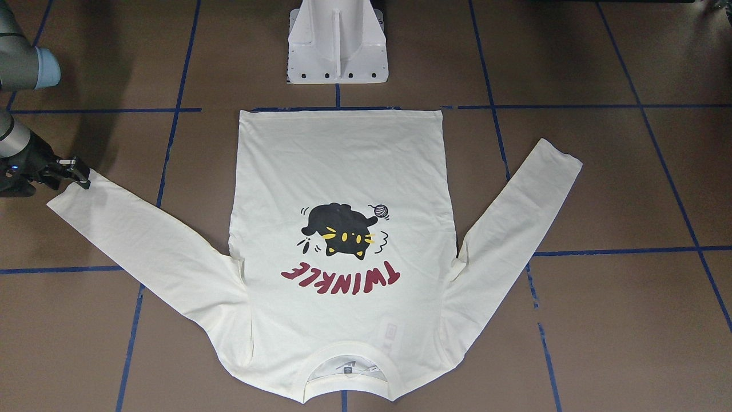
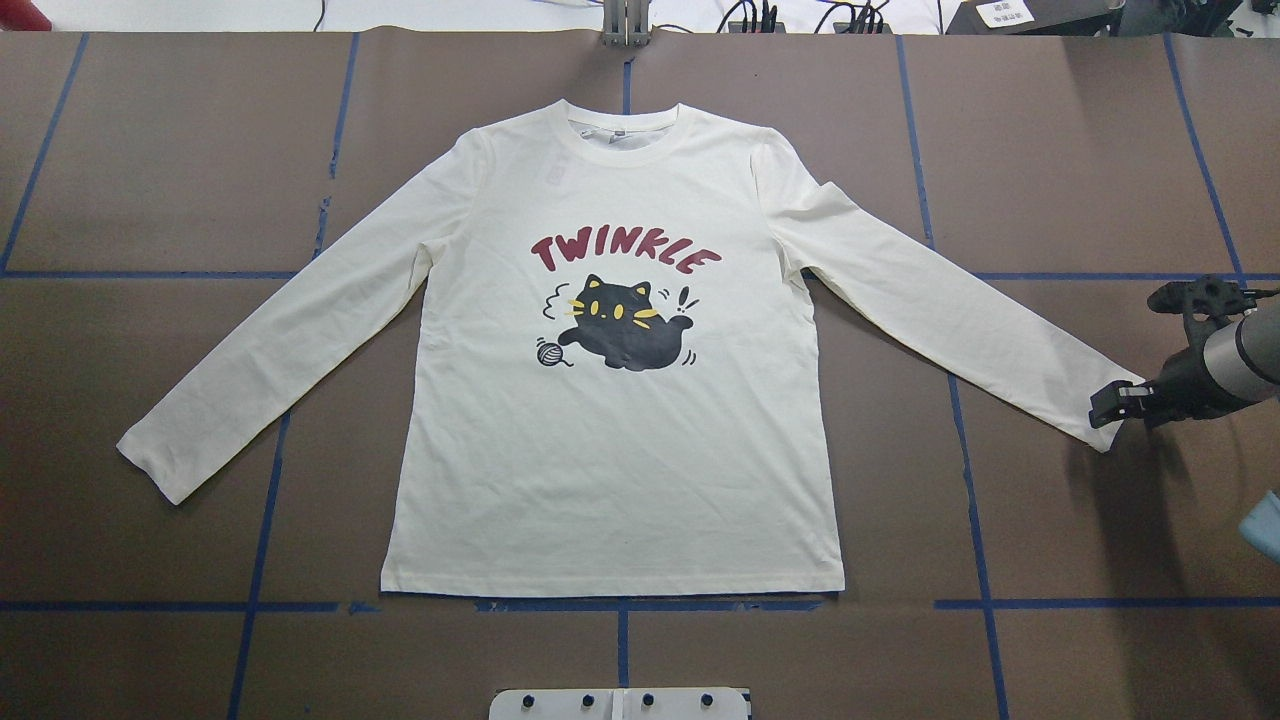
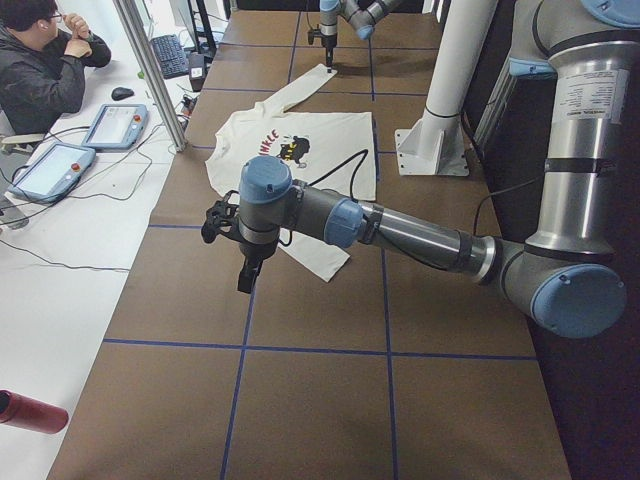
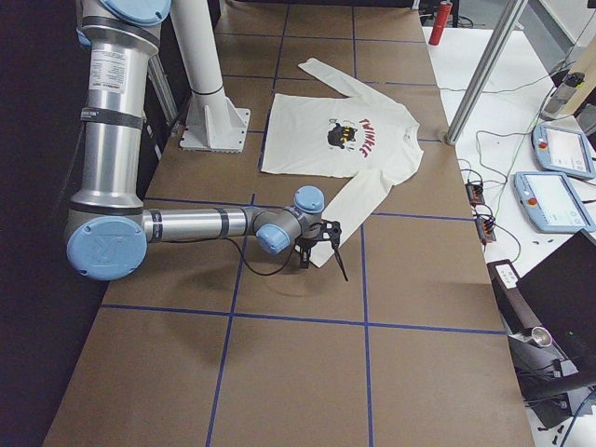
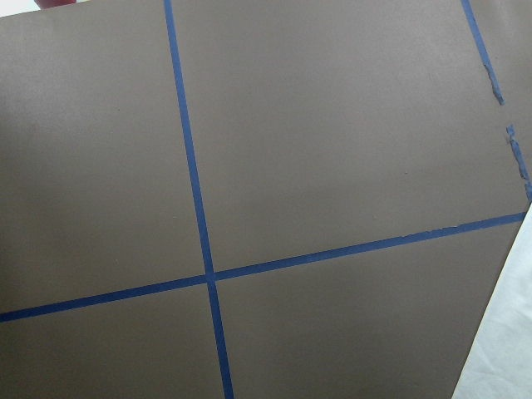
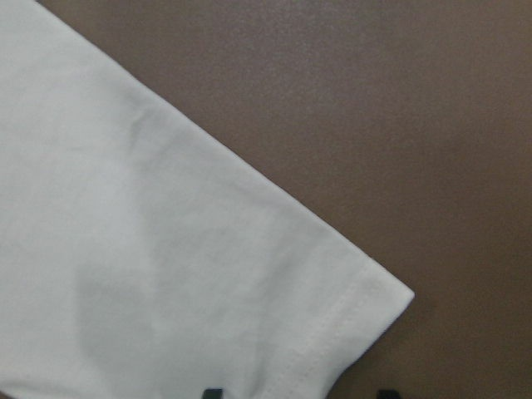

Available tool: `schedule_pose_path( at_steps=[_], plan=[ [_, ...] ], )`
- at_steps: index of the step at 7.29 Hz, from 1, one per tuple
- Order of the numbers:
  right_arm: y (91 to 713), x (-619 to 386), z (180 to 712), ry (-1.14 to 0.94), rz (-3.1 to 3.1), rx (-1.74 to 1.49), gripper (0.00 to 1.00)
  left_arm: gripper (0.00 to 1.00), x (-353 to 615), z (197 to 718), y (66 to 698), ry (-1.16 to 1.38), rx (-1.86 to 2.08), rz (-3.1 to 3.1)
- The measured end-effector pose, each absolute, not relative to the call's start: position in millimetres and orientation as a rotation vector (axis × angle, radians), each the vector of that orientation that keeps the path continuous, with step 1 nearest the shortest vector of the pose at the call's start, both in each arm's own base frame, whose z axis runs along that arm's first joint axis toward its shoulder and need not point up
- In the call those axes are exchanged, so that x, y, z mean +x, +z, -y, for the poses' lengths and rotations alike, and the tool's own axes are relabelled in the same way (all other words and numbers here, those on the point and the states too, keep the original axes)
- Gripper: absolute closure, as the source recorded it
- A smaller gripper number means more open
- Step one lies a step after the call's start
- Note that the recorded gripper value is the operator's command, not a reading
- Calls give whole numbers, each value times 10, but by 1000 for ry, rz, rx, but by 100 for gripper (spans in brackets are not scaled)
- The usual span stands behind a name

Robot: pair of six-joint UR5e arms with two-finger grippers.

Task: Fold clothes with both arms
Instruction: 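Move the right gripper to the cuff of the sleeve nearest it and grasp, then carry the grasped sleeve with the right gripper across the shirt toward the collar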

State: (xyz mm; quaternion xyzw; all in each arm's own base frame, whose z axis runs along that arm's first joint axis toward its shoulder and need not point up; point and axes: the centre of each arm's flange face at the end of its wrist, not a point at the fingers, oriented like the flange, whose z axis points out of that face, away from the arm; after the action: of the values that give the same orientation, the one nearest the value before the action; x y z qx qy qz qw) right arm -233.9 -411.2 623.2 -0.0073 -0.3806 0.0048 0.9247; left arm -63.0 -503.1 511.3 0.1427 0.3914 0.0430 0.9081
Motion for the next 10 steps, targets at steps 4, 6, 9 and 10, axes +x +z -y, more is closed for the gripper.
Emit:
schedule_pose_path(
  at_steps=[4,6,9,10],
  plan=[
    [6002,-2345,4125,-5,815,11,100,0,-630,5036,5110,88,294,-809],
    [5797,-2301,4155,-10,846,39,100,0,-629,5036,5109,87,294,-810],
    [5000,-2527,4533,-40,940,154,100,0,-629,5043,5088,85,297,-811],
    [4684,-2692,4758,-35,976,186,100,0,-629,5047,5078,86,299,-811]
  ],
)
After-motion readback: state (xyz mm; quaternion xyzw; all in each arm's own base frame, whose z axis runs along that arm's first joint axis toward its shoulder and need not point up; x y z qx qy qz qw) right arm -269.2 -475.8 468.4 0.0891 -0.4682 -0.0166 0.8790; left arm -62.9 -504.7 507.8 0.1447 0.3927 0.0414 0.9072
